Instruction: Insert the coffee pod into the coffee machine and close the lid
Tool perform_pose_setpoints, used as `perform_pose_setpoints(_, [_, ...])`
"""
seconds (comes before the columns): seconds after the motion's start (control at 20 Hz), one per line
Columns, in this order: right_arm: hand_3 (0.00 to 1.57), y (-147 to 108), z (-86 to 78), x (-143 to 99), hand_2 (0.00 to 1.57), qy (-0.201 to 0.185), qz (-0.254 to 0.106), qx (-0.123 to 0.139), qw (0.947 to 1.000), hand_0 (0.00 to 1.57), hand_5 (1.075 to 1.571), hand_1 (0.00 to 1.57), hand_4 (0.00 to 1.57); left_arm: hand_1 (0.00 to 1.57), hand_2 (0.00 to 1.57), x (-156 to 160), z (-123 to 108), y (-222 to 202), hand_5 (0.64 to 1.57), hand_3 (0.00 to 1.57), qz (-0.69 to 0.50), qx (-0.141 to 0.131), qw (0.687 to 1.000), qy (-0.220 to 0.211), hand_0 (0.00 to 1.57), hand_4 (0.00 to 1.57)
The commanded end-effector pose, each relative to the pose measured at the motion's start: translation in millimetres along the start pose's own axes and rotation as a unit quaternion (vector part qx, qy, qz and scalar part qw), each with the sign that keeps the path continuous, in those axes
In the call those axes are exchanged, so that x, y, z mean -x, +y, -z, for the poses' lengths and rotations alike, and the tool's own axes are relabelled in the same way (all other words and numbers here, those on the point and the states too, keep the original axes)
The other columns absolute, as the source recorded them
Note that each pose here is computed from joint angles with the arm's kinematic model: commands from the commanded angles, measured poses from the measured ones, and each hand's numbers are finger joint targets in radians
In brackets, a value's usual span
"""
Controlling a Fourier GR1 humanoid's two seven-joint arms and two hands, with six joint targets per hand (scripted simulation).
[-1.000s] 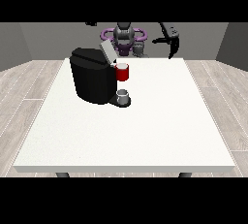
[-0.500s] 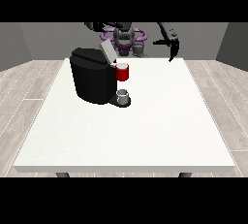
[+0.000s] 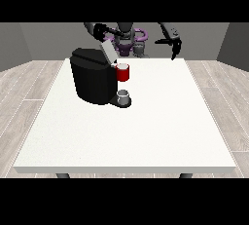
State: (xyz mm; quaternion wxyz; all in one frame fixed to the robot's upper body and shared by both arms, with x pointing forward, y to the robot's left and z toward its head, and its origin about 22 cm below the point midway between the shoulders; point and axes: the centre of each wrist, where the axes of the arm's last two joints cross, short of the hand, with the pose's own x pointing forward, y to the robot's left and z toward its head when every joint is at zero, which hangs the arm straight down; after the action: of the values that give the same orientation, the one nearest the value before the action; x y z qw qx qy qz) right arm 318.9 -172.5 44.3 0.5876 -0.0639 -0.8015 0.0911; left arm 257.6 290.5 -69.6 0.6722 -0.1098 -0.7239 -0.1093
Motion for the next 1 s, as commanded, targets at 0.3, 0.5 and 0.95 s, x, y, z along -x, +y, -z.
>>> perform_pose_setpoints(0.3, [0.00, -46.5, 31.6, 18.1, 0.00, 0.005, -0.003, 0.032, 0.9995, 0.00, 1.571, 0.00, 0.39, 0.00, 0.00, -24.9, 7.0, 2.0, 1.571, 0.00, 0.015, -0.014, 0.999, -0.037, 0.00, 0.34])
perform_pose_setpoints(0.5, [0.00, -26.2, 46.5, 9.8, 0.00, 0.007, 0.000, 0.035, 0.9994, 0.00, 1.571, 0.00, 0.46, 0.00, 0.00, -7.3, -18.0, 9.5, 1.571, 0.00, 0.000, -0.011, 0.999, -0.040, 0.00, 0.33])
perform_pose_setpoints(0.95, [0.00, -39.4, 59.4, 15.6, 0.00, -0.024, -0.001, 0.051, 0.9984, 0.00, 1.571, 0.00, 0.36, 0.00, 0.00, -31.6, 8.1, 13.3, 1.571, 0.00, 0.029, -0.005, 0.997, -0.073, 0.00, 0.37])
